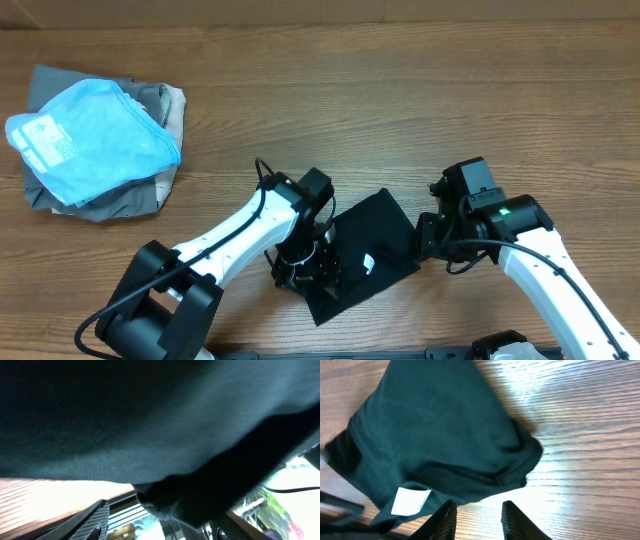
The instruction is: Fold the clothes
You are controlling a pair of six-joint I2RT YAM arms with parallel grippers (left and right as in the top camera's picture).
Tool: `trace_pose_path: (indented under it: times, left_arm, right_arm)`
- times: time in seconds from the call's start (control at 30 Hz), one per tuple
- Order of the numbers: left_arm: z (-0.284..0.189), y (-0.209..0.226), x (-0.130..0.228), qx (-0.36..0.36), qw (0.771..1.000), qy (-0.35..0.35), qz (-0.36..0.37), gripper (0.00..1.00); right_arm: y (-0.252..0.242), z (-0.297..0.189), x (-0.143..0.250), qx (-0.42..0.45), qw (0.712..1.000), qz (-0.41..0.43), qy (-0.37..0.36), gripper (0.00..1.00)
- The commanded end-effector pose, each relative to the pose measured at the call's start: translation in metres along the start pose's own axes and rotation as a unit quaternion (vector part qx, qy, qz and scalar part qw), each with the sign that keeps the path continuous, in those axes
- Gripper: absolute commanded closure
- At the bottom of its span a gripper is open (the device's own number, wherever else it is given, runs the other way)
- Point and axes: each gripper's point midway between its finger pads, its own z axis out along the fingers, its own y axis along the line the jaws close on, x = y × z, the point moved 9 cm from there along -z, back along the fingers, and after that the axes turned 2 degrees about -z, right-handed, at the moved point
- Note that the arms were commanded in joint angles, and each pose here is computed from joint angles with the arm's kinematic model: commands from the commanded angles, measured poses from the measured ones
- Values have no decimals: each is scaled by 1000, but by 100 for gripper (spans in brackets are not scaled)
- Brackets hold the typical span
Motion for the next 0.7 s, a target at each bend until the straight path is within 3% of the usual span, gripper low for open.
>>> trace_pose_path:
  times: [0.0, 0.17, 0.27, 0.33, 0.5, 0.67]
  left_arm:
    - [8, -2, 2, 32, 999, 1, -17, 30]
    - [14, -11, 4, 59, 998, 11, 4, 39]
    - [18, -20, 13, 73, 996, 32, 31, 52]
    - [16, -22, 16, 75, 996, 31, 35, 54]
    - [-20, -20, 16, 90, 995, -26, 46, 51]
    - [-43, -10, 17, 56, 992, -99, 58, 40]
  right_arm:
    - [-2, -8, -8, 2, 1000, 17, -23, 66]
    - [-5, -9, -10, 2, 999, 24, -25, 67]
    - [-5, -9, -10, 2, 999, 23, -27, 67]
    - [-4, -9, -11, 1, 999, 22, -29, 67]
    - [-3, -9, -14, -3, 999, 20, -38, 67]
    - [-2, -10, -17, -6, 999, 17, -47, 66]
